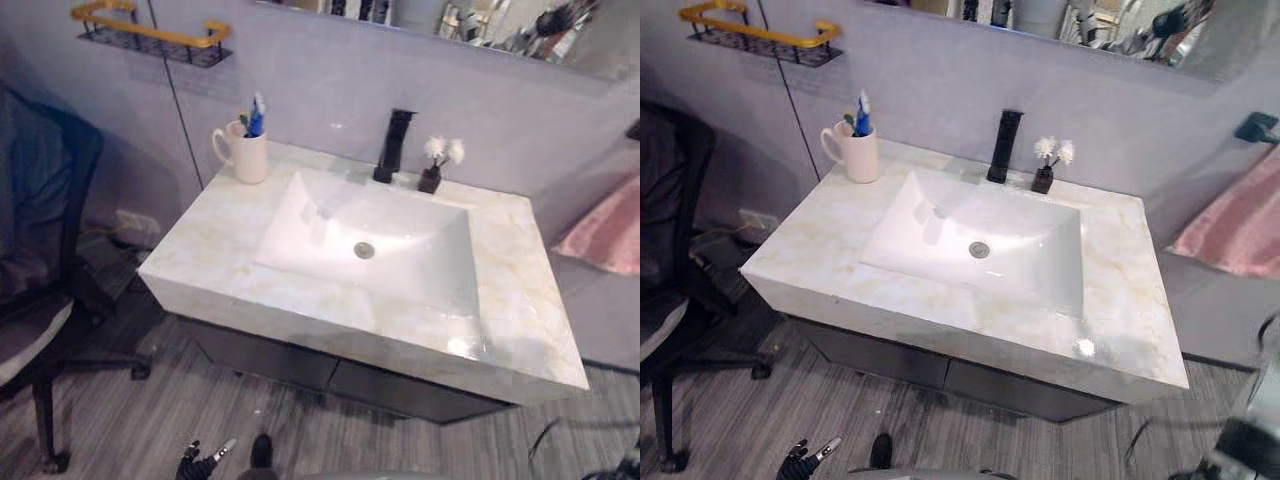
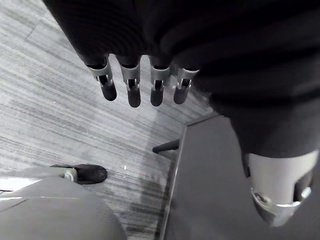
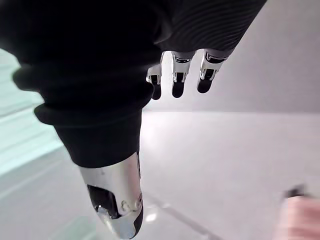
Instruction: Organize washtable
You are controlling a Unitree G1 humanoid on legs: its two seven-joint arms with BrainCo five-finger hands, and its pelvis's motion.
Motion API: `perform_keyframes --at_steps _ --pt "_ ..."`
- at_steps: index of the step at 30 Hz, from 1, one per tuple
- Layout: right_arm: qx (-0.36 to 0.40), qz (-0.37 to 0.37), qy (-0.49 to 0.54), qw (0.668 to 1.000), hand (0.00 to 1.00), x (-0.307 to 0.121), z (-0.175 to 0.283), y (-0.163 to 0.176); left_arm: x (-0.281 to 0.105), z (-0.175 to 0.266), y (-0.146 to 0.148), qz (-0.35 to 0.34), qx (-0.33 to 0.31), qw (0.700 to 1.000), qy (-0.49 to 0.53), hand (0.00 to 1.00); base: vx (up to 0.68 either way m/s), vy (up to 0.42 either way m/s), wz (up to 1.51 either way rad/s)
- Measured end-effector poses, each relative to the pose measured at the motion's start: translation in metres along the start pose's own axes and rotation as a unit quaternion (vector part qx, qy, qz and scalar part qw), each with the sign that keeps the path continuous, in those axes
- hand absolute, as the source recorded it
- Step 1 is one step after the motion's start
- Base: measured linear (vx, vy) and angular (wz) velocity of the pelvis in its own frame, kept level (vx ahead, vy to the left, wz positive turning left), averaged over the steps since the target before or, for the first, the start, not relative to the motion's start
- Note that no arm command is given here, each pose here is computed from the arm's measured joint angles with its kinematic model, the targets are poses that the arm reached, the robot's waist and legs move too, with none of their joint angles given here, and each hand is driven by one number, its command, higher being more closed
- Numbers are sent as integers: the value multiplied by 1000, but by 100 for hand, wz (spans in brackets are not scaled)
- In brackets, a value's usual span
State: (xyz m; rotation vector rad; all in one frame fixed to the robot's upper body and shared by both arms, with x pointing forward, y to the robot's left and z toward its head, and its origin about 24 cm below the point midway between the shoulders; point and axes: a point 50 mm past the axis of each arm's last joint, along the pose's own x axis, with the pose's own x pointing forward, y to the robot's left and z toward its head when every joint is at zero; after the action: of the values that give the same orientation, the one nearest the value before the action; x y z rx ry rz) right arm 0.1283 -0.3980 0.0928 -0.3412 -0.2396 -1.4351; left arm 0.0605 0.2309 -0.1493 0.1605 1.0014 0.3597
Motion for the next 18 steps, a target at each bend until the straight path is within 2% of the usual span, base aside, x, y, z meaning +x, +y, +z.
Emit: perform_keyframes --at_steps 2,5,6,7,9,10,12,16,18 --pt "-43 3 121 992 0 -42 -50 -17 0 2 -4 0 -11 1000 0 0 0 0 0" --pt "-59 20 253 965 0 -100 -91 -27 0 4 -8 1 -26 1000 1 0 29 -4 2" --pt "-63 35 320 945 0 -131 -108 -31 1 7 -9 -1 -29 1000 -4 0 49 -12 2" --pt "-67 42 347 935 0 -144 -116 -32 1 8 -10 -1 -29 1000 -6 0 58 -21 -1" --pt "-74 85 449 886 0 -191 -141 -38 2 14 -15 -6 -34 999 -13 0 29 -15 -8" --pt "-76 97 471 873 0 -201 -146 -39 4 17 -18 -10 -36 999 -17 0 10 -1 -8" --pt "-89 160 542 820 0 -240 -160 -43 3 22 -30 -26 -40 999 -21 0 11 -2 2" --pt "-99 208 585 778 0 -263 -167 -52 4 32 -41 -43 -34 998 -35 0 32 -10 11" --pt "-100 225 590 769 0 -267 -167 -52 5 34 -42 -46 -33 998 -38 0 52 -17 30"
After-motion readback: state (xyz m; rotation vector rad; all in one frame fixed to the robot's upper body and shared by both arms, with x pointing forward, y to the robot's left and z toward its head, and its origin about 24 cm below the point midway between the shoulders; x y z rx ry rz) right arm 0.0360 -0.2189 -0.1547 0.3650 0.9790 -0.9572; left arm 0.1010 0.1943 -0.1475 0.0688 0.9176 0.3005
